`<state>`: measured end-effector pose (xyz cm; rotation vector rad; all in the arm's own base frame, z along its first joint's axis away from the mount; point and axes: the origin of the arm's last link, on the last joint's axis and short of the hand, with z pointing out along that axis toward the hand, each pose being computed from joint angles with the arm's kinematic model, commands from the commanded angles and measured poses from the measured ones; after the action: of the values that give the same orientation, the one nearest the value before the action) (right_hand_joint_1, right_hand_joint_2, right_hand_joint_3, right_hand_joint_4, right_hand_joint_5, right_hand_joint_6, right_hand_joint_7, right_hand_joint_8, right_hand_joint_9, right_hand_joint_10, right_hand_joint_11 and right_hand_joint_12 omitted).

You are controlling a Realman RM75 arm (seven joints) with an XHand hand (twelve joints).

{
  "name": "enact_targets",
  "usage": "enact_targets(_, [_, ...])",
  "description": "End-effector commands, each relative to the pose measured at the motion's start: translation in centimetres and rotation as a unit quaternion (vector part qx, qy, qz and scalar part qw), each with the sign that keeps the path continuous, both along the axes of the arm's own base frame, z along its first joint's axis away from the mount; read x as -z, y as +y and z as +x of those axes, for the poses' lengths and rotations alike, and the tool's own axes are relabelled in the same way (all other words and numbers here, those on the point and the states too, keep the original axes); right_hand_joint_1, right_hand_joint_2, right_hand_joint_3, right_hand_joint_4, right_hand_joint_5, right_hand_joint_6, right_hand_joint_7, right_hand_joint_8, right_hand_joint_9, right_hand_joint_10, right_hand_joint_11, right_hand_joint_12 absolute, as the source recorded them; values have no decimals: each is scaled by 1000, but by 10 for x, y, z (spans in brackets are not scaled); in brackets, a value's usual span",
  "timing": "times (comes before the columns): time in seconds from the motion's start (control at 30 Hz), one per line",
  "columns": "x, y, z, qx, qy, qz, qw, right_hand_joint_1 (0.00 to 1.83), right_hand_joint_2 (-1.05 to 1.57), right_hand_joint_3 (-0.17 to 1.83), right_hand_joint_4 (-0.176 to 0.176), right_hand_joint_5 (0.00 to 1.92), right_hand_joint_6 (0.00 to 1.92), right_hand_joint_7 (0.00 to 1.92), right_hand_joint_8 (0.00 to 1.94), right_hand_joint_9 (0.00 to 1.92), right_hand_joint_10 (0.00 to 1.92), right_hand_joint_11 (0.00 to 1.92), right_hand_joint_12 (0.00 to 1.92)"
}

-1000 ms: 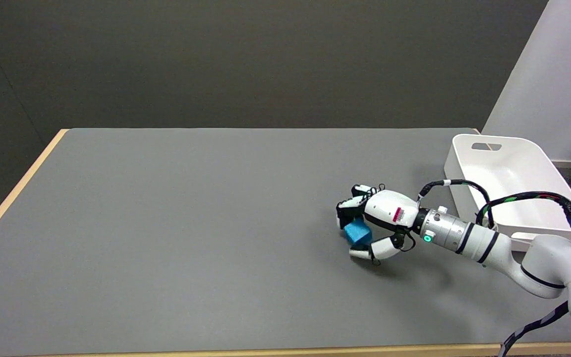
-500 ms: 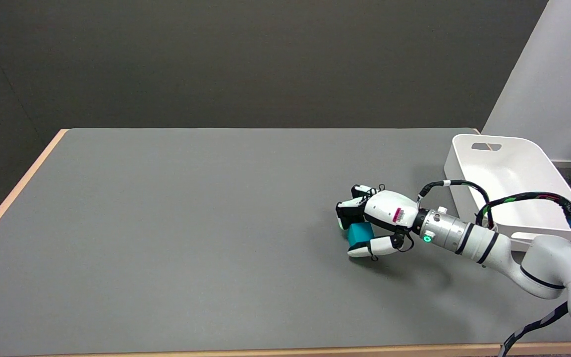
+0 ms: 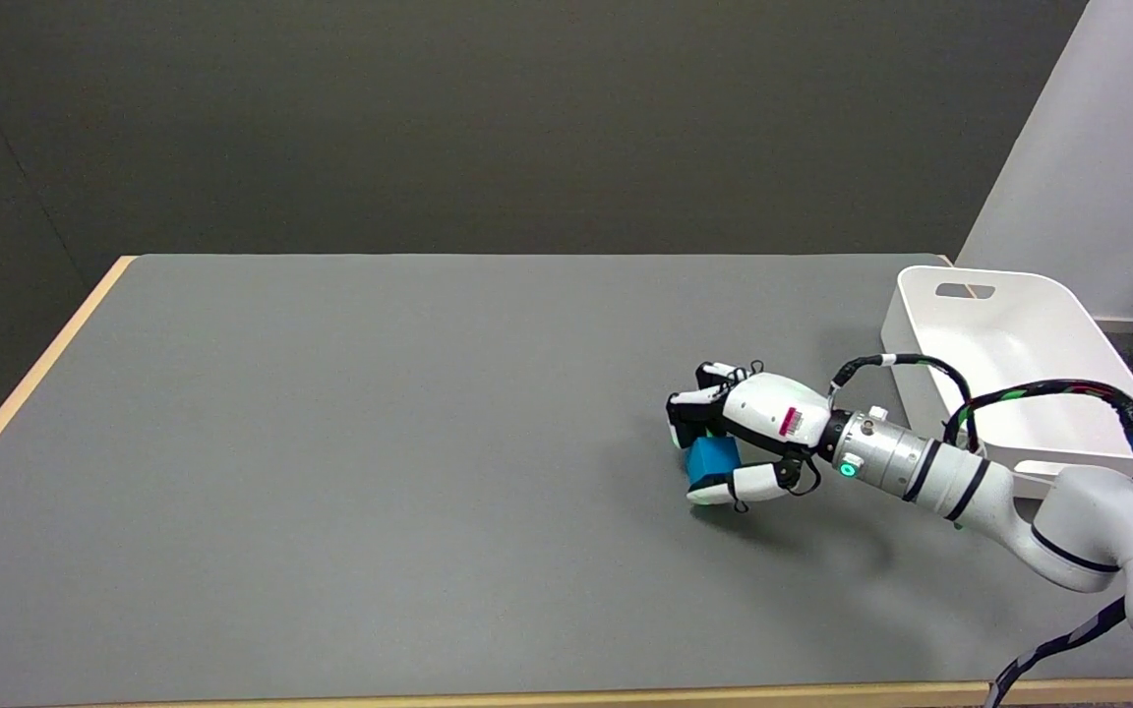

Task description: Pick up blue wooden cube.

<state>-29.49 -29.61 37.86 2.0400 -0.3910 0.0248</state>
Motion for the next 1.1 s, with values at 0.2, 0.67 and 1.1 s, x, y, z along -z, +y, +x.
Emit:
enact_targets(0.2, [-18,-7,40,-68,-55,-25,996,1100,1210,399,-176,490,1747,540,1811,779,1921,760,1921])
enact_targets(0.67, [-73,-26,163,-248,-24,-103,963,1080,1237,395,-176,455,1795,505,1862,762,1921,794,1921])
enact_targets(1.1, [-157,-16,230,-328,-8,-237,914,1074,1255,372,-176,445,1803,494,1869,749,1921,624,1921])
